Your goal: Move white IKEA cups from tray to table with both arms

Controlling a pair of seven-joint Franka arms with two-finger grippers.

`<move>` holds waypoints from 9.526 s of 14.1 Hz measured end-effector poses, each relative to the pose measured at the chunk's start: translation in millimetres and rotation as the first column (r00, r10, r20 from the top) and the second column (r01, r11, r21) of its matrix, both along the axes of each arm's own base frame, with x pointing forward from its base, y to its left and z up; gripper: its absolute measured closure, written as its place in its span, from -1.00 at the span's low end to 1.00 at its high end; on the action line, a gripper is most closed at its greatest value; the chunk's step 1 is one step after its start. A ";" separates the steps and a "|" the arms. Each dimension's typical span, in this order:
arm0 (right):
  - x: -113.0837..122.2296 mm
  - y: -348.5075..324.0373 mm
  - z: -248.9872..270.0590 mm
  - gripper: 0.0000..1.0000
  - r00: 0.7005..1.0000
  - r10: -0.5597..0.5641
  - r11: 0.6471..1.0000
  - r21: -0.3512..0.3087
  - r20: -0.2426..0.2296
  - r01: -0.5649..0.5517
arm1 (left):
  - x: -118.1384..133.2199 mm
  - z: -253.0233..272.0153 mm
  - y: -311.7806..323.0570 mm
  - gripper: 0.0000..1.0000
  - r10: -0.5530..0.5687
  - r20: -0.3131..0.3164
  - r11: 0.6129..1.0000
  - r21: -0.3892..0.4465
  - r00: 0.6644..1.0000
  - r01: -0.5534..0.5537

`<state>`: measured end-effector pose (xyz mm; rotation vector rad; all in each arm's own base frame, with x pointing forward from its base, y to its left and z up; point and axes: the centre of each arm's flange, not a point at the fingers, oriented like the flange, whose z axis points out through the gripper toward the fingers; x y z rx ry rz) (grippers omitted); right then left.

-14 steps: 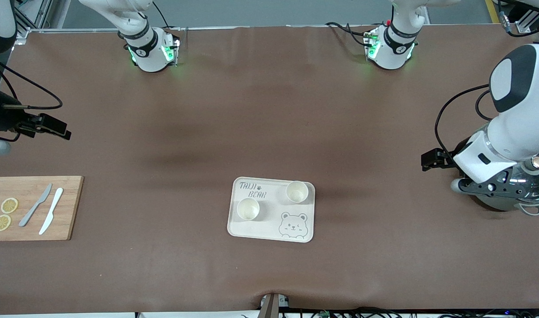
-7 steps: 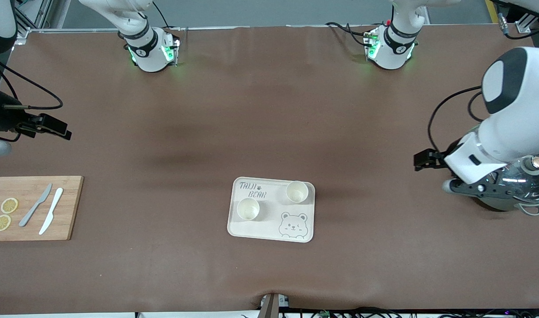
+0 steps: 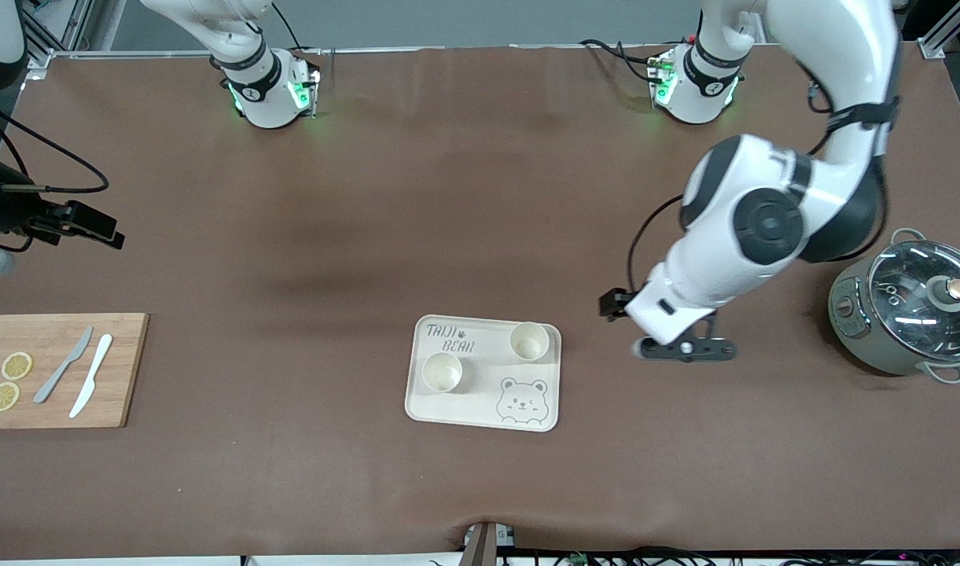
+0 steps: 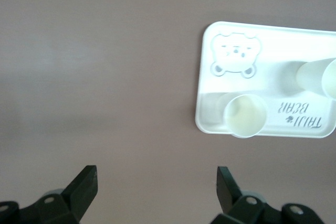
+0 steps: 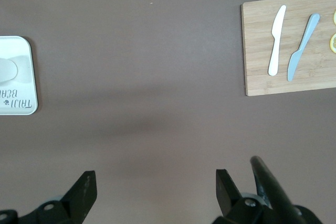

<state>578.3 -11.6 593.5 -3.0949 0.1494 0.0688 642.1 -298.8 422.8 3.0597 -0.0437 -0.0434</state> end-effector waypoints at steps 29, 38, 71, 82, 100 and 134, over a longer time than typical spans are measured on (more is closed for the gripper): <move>93.1 338.9 -236.4 -1.00 0.985 -0.126 0.989 0.097 0.113 0.116 | 0.3 -175.2 -89.7 -1.00 -0.092 0.114 0.996 -0.011 0.989 0.094; 95.2 358.5 -288.8 -1.00 0.985 -0.117 0.988 0.112 0.130 0.103 | 3.8 -204.2 -87.9 -0.99 -0.069 0.134 0.997 -0.024 0.989 0.073; 82.4 397.8 -375.2 -0.52 0.979 -0.085 0.995 0.072 0.188 0.072 | -36.9 -145.8 116.3 0.83 -0.231 0.208 0.970 0.125 0.950 0.209; 84.2 396.3 -373.7 0.91 0.977 -0.088 0.995 0.073 0.193 0.075 | -46.9 -174.9 154.8 0.83 -0.263 0.312 0.964 0.131 0.913 0.233; 124.6 123.8 -134.6 0.91 0.980 0.198 0.980 0.019 -0.001 -0.198 | -46.4 -205.6 171.9 -0.71 -0.198 0.325 0.979 0.114 0.925 0.169; 94.4 -69.4 -293.3 0.91 0.928 0.350 0.937 -0.035 0.128 -0.348 | 40.2 72.9 249.1 -1.00 -0.089 0.061 0.994 0.075 0.994 0.084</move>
